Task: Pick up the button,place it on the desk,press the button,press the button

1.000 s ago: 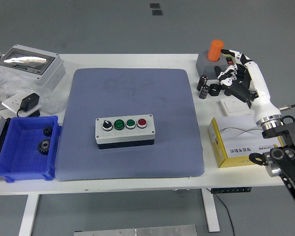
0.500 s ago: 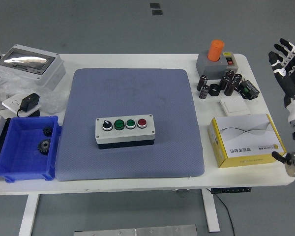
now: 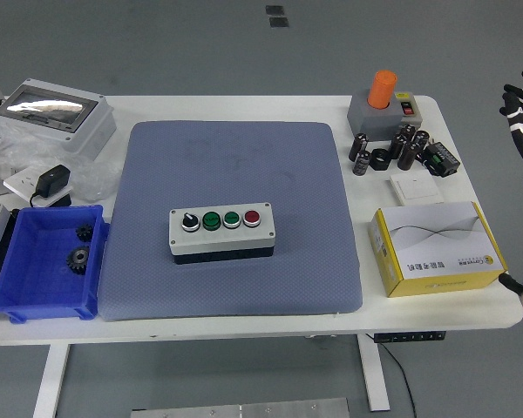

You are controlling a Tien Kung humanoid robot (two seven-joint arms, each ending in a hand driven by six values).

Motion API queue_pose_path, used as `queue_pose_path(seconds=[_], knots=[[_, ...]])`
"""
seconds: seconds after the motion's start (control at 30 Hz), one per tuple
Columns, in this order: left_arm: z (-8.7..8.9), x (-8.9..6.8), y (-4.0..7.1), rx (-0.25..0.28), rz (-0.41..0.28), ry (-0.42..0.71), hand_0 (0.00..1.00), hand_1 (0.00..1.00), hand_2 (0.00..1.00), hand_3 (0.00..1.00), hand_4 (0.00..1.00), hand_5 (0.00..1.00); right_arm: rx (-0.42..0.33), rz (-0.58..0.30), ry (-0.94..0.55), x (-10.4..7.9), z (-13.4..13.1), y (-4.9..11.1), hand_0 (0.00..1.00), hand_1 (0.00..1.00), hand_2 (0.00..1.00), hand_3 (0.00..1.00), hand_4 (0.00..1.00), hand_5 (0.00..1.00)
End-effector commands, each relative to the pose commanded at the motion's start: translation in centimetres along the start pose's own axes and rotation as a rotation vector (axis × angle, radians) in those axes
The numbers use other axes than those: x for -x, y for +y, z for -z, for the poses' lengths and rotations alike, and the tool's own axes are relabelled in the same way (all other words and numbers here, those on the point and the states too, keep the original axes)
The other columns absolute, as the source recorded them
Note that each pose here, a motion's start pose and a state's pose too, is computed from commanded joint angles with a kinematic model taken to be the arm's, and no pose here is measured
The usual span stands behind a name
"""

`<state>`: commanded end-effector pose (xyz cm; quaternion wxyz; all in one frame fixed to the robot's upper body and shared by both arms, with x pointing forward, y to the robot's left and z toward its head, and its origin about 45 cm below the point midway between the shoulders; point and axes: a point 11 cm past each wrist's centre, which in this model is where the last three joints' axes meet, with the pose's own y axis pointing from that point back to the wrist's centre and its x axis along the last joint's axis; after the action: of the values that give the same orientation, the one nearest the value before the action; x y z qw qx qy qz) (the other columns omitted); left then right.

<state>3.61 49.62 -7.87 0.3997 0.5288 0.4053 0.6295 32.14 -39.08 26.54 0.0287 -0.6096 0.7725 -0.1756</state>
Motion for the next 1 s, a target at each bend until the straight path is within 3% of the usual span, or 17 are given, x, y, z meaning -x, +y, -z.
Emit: queue_pose_path(seconds=[0.27, 0.73, 0.77, 0.93, 0.97, 1.0], knots=[[0.3, 0.0, 0.0, -0.009, 0.0, 0.01, 0.7, 0.683, 0.678, 0.804, 0.709, 0.862, 0.005, -0.009, -0.008, 0.0, -0.1, 0.1, 0.718, 0.744, 0.75, 0.789, 0.762, 0.544], [1.1, 0.3, 0.0, -0.026, 0.004, 0.019, 0.7, 0.683, 0.68, 0.806, 0.703, 0.859, 0.028, 0.144, 0.111, 4.9, -0.4, -0.1, 0.717, 0.746, 0.757, 0.776, 0.75, 0.53], [1.1, 0.3, 0.0, -0.025, 0.004, 0.019, 0.7, 0.683, 0.68, 0.807, 0.703, 0.858, 0.027, 0.151, 0.119, 5.2, -0.4, -0.1, 0.729, 0.76, 0.78, 0.81, 0.751, 0.486], [0.9, 0.3, -0.1, -0.02, 0.006, 0.017, 0.7, 0.683, 0.68, 0.807, 0.703, 0.858, 0.033, 0.176, 0.157, 6.1, -0.6, 0.2, 0.729, 0.76, 0.78, 0.81, 0.751, 0.486], [0.8, 0.3, 0.0, -0.019, 0.005, 0.017, 0.7, 0.684, 0.68, 0.809, 0.703, 0.859, 0.036, 0.176, 0.161, 6.1, -0.6, 0.2, 0.742, 0.778, 0.812, 0.87, 0.784, 0.427], [0.8, 0.3, 0.0, -0.018, 0.005, 0.017, 0.7, 0.684, 0.68, 0.809, 0.703, 0.859, 0.04, 0.175, 0.162, 6.1, -0.7, 0.2, 0.742, 0.778, 0.812, 0.87, 0.784, 0.427]])
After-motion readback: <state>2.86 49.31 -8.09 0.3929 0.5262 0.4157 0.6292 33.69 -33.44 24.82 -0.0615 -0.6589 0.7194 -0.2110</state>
